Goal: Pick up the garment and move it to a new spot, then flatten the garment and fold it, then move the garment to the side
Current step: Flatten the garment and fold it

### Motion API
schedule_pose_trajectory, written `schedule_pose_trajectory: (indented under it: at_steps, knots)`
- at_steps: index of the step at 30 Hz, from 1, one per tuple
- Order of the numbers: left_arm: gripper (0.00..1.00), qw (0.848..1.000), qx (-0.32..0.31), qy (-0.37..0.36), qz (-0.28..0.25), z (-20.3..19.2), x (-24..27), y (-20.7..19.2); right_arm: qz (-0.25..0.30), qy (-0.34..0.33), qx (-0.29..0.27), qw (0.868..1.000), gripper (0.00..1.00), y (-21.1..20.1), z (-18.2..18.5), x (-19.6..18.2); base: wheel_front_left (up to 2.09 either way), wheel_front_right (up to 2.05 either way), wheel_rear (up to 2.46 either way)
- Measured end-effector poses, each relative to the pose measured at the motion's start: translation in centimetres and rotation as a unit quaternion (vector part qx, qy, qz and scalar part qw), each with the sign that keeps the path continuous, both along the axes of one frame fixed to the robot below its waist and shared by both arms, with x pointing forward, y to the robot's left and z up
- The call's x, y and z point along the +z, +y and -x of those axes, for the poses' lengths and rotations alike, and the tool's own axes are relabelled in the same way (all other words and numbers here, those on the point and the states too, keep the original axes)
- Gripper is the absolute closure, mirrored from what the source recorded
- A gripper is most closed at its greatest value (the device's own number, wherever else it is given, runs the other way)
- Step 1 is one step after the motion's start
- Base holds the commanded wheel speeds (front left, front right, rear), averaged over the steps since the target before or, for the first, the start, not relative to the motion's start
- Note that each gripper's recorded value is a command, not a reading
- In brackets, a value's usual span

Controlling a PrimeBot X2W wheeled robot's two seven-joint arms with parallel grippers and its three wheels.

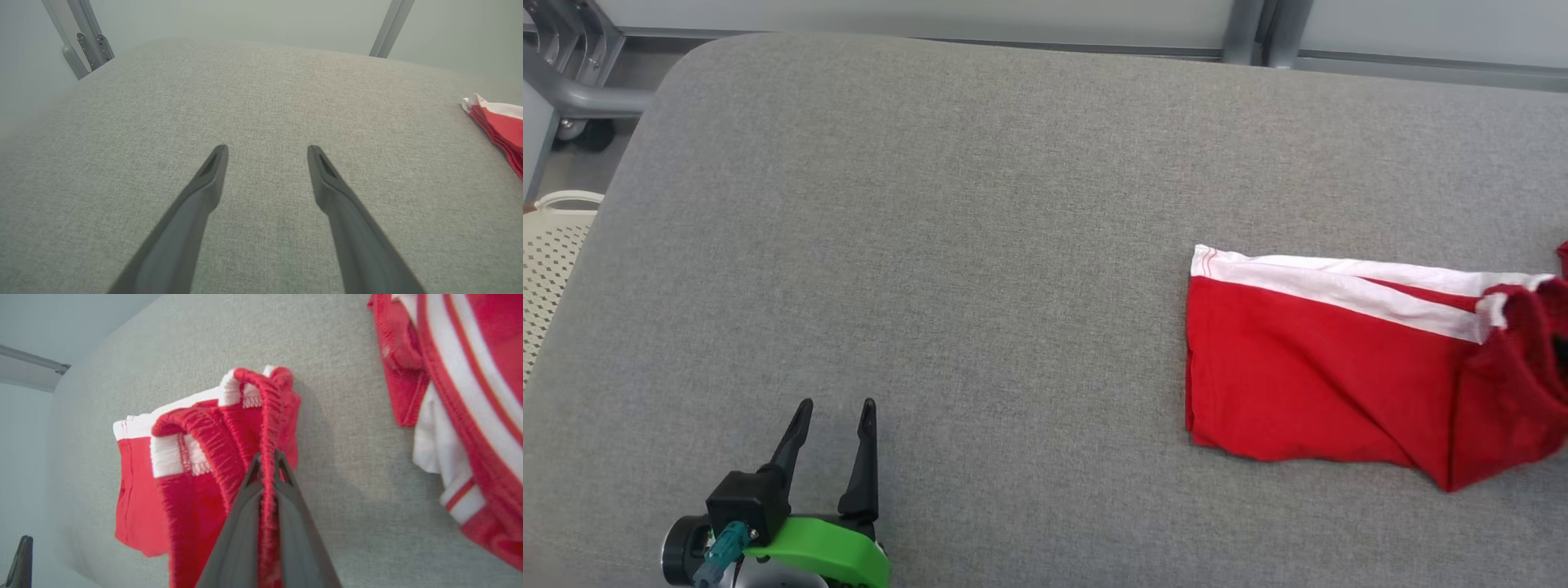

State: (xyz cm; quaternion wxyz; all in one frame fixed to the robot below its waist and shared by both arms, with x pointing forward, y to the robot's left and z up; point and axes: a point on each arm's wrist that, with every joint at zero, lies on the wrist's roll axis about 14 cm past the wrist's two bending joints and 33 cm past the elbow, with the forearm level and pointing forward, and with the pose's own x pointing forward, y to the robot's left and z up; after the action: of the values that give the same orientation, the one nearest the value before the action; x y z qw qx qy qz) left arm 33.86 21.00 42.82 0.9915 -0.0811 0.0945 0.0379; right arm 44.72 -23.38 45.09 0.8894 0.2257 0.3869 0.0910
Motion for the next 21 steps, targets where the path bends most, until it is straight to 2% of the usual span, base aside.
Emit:
schedule_pose_trajectory:
  at_steps: [5, 10, 21]
  knots:
    - [0.00, 1.000, -0.006, 0.005, -0.005, -0.1, -0.3, 0.0, -0.044, -0.021, 0.076, 0.996, 1.00, 7.5, 0.7, 1.7, 0.00, 0.00, 0.00]
    - [0.00, 1.000, -0.007, 0.000, -0.009, -1.1, -0.1, 0.1, -0.106, -0.035, 0.122, 0.986, 1.00, 15.4, 0.9, 2.2, 0.00, 0.00, 0.00]
    - [0.00, 1.000, -0.013, 0.006, -0.014, -1.6, -0.6, 0.0, -0.130, -0.052, 0.173, 0.975, 1.00, 23.1, 0.6, -0.1, 0.00, 0.00, 0.00]
